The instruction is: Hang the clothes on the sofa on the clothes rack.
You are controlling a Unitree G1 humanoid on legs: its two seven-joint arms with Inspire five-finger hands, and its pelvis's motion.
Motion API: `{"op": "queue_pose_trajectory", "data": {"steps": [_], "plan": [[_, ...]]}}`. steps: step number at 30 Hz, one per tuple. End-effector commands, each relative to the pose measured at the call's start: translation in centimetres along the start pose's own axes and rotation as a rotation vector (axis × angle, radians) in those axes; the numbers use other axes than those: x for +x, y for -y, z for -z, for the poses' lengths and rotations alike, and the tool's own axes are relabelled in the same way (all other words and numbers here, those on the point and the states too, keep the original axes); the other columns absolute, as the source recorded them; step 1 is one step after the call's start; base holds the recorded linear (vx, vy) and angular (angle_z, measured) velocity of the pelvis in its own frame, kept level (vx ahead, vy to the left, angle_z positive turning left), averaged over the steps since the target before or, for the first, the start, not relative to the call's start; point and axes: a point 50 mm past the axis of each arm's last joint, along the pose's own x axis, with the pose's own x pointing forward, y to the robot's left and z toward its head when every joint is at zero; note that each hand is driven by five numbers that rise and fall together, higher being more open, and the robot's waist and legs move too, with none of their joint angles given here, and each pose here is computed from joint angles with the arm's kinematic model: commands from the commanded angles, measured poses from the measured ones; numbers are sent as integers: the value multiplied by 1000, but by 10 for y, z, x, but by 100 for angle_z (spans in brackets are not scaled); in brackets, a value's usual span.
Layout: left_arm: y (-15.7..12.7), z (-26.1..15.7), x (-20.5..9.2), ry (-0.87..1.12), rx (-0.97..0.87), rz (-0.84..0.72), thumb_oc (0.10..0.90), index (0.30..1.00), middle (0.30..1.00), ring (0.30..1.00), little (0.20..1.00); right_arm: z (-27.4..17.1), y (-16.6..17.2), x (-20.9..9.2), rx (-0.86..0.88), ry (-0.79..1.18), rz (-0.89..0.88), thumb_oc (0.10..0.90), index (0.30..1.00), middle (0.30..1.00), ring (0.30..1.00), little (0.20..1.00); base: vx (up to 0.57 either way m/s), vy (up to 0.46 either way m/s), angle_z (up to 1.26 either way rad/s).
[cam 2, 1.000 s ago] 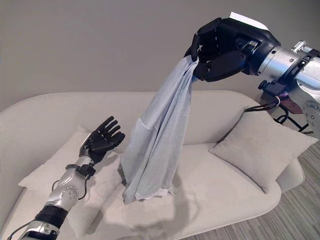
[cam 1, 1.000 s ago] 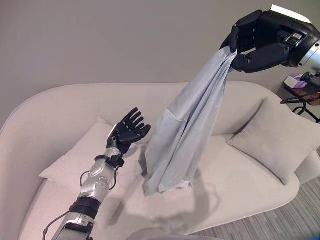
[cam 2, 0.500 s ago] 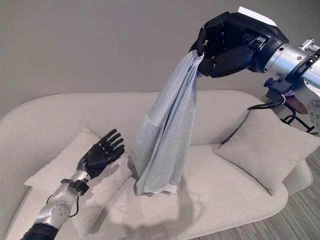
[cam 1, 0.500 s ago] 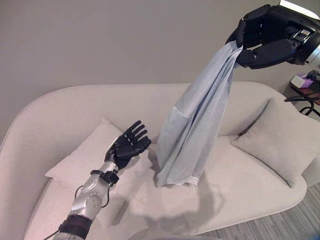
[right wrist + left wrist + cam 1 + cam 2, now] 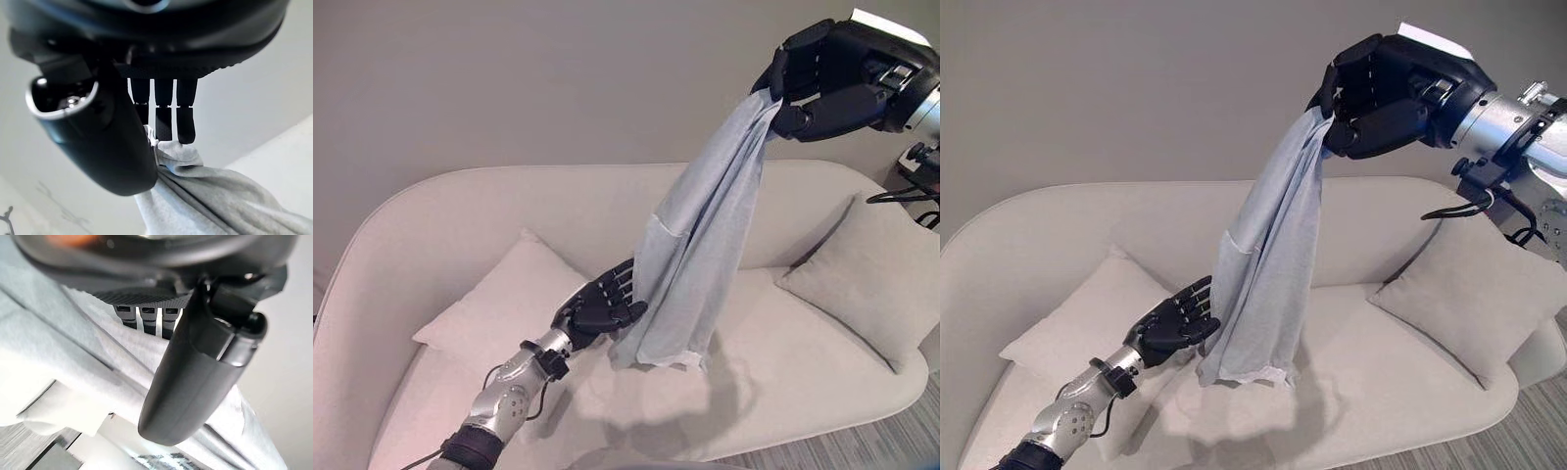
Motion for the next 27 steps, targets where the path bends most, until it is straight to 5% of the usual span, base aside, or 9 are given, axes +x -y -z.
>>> {"op": "queue_pose_trajectory", "data": {"steps": [1, 16, 17, 18, 27], "plan": [[32, -50, 38, 150, 162, 198, 800, 900, 900, 900, 900, -58, 23, 2, -122, 218, 98, 400, 300, 300, 300, 300, 0, 0, 0], [63, -16, 82, 16, 151, 258, 800, 900, 900, 900, 900, -80, 4, 29, -149, 313, 30, 400, 300, 300, 300, 300, -2, -6, -2], [65, -15, 83, 13, 148, 263, 731, 796, 796, 796, 796, -82, 5, 30, -151, 322, 37, 400, 300, 300, 300, 300, 0, 0, 0], [66, -14, 84, 9, 148, 265, 400, 300, 300, 300, 300, -83, 6, 30, -153, 325, 46, 400, 300, 300, 300, 300, 0, 0, 0], [52, -26, 77, 56, 190, 203, 400, 300, 300, 300, 300, -82, 14, 25, -151, 325, 97, 400, 300, 300, 300, 300, 0, 0, 0]]}}
